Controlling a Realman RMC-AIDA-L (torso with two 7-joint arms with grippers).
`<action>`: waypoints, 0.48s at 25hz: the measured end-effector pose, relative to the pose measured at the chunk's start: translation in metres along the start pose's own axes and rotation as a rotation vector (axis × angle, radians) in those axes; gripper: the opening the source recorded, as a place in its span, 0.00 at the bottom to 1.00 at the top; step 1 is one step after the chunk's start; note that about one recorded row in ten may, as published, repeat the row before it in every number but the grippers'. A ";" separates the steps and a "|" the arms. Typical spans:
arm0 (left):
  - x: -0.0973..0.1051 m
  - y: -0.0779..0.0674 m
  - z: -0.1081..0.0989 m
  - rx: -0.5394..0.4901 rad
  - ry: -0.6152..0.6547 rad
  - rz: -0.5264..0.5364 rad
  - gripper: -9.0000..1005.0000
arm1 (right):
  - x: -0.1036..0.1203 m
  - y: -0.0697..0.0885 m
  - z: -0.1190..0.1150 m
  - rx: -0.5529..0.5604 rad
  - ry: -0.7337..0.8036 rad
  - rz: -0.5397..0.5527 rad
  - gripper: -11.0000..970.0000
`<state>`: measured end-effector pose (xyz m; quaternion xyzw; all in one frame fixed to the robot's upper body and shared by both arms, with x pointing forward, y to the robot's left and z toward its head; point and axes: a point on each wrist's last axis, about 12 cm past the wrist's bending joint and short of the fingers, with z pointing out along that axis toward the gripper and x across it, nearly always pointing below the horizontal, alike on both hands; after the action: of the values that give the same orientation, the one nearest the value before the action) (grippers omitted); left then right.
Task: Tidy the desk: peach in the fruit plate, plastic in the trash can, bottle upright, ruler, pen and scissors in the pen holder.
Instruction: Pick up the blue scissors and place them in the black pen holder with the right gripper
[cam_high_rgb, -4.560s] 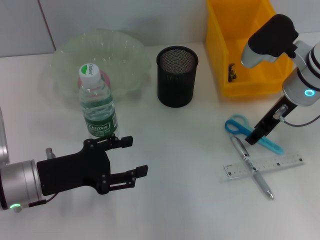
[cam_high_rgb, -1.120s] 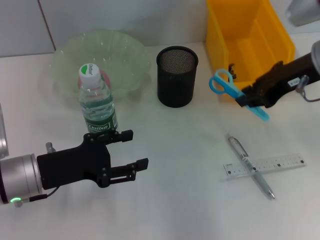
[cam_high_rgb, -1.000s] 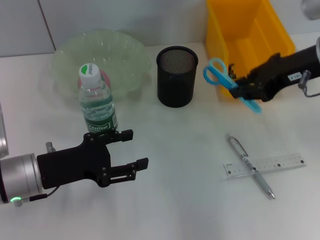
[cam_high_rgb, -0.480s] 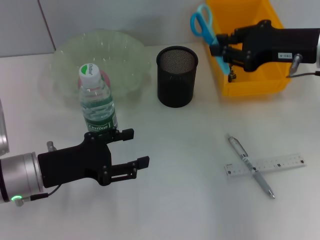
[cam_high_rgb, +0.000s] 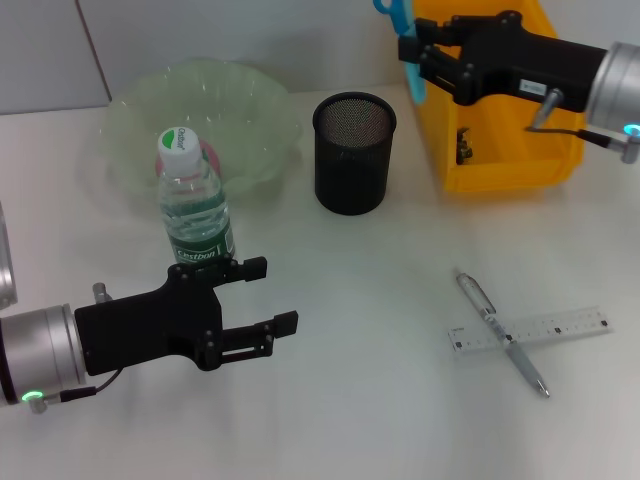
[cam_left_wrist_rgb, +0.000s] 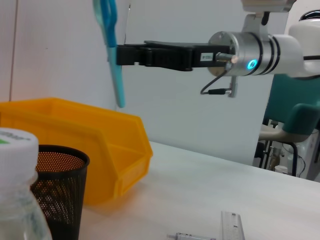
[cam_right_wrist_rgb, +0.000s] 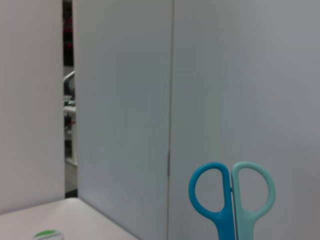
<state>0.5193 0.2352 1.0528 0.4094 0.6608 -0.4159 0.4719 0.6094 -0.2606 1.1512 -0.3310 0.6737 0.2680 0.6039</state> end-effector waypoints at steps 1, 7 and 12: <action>0.000 0.000 0.000 0.000 0.000 -0.001 0.79 | 0.001 -0.001 0.003 0.009 -0.003 0.007 0.25; 0.000 0.000 0.000 -0.002 -0.001 -0.002 0.79 | 0.012 0.000 0.025 0.034 0.017 0.037 0.25; 0.000 0.000 0.000 -0.001 -0.002 -0.004 0.79 | 0.020 0.003 0.037 0.049 0.012 0.033 0.25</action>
<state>0.5195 0.2353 1.0531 0.4075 0.6614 -0.4170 0.4718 0.6299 -0.2326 1.1265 -0.3062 0.6891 0.2594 0.6034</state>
